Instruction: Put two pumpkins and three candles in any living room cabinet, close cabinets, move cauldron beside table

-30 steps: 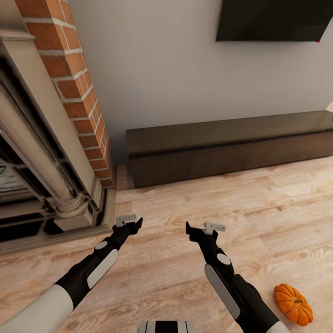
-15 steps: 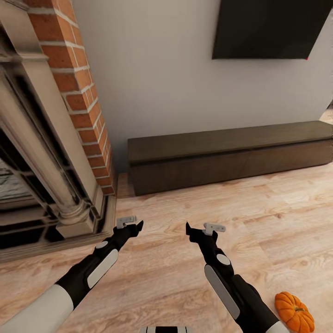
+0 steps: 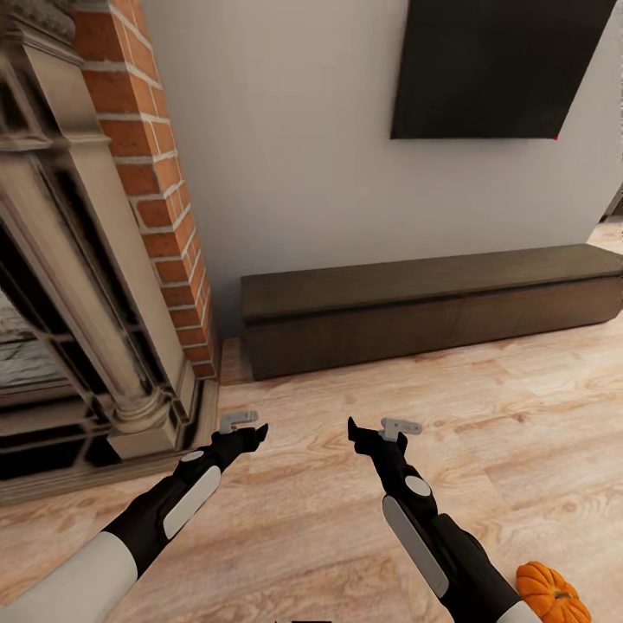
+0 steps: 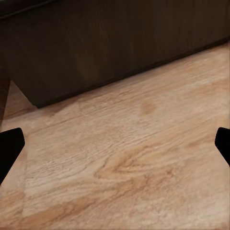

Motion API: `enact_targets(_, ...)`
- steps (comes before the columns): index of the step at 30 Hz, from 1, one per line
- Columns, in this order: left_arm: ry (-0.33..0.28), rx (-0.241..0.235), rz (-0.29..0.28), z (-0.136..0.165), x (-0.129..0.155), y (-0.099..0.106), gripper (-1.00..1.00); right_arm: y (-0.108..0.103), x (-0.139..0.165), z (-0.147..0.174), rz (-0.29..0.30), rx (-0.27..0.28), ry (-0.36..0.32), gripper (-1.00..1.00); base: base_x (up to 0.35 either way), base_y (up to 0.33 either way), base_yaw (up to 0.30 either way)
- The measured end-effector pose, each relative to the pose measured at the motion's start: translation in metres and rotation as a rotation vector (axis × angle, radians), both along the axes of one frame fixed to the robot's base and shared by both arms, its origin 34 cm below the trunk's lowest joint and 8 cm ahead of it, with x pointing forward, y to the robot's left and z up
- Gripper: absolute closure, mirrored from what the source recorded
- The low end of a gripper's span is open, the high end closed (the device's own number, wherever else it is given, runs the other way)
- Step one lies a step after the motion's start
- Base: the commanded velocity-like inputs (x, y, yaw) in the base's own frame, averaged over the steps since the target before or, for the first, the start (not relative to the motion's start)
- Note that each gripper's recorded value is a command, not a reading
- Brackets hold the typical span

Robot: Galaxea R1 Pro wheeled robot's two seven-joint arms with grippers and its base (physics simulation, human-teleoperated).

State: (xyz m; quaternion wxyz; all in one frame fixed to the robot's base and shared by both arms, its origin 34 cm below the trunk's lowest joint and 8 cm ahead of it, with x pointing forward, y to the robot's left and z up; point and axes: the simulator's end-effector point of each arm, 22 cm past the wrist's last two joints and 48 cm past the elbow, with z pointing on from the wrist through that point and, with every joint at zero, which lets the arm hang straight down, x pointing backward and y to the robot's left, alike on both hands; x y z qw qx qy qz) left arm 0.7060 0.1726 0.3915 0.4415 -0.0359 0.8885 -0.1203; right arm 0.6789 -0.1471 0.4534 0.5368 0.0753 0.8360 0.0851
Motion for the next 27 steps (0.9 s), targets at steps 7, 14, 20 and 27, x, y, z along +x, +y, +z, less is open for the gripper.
enact_targets(7, 0.02, 0.014, -0.014, 0.01, -0.003, 0.0, -1.0, -0.001, 0.001, 0.016, -0.003, -0.002, -0.025, -1.0, 0.0, 0.0, 0.0)
enact_targets(14, 0.101, 0.055, -0.038, 0.012, -0.015, 0.0, -1.0, -0.017, 0.005, 0.032, -0.041, 0.004, -0.047, -1.0, 0.0, 0.0, 0.0)
enact_targets(20, 0.114, 0.088, -0.033, 0.026, -0.017, 0.004, -1.0, -0.021, 0.006, 0.047, -0.048, 0.005, -0.071, -1.0, 0.0, 0.0, 0.0)
enact_targets(27, 0.108, 0.105, -0.043, 0.046, -0.017, 0.002, -1.0, -0.022, 0.006, 0.064, -0.05, 0.005, -0.099, -1.0, 0.0, 0.0, -0.001)
